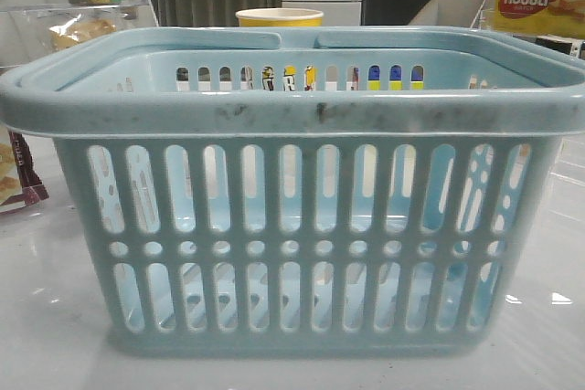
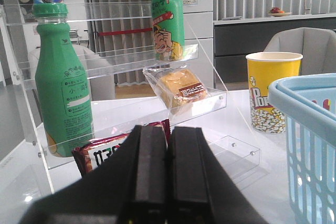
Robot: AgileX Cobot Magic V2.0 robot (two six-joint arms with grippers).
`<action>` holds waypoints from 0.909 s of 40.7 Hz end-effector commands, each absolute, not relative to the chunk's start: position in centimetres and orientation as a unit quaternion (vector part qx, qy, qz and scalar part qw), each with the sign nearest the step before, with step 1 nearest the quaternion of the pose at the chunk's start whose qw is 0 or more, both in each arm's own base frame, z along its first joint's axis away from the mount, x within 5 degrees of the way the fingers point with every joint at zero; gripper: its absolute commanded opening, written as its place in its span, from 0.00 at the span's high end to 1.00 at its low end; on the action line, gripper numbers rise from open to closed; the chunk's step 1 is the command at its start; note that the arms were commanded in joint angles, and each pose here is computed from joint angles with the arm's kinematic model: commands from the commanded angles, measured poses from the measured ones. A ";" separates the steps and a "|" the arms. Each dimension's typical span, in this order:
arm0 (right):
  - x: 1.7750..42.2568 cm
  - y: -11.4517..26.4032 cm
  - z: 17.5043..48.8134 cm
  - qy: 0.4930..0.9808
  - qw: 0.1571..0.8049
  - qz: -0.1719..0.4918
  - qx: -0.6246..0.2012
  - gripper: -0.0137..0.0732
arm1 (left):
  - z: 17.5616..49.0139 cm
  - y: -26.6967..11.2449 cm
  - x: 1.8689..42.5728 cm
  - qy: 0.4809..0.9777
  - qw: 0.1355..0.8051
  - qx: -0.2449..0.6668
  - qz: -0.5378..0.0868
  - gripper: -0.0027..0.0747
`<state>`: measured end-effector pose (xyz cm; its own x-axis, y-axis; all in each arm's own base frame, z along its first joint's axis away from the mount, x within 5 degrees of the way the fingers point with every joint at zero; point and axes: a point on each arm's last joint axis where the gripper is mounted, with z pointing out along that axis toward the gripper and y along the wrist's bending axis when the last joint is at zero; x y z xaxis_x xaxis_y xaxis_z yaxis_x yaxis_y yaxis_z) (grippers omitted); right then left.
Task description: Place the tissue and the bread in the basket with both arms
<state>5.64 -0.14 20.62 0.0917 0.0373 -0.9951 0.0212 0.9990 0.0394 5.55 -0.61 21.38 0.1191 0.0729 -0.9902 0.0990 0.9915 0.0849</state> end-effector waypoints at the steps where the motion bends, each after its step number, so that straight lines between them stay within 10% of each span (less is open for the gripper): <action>1: 5.3 -0.2 21.7 0.629 0.777 0.000 0.019 0.78 | 21.9 -0.6 5.3 0.629 0.775 0.060 -0.011 0.85; 21: 4.6 -0.2 24.5 0.569 0.822 0.003 0.020 0.78 | 23.5 -0.5 4.9 0.568 0.822 0.053 -0.010 0.85; 37: 2.4 0.0 36.1 0.583 0.812 0.010 0.020 0.78 | 35.2 -0.2 1.9 0.506 0.861 0.048 -0.012 0.85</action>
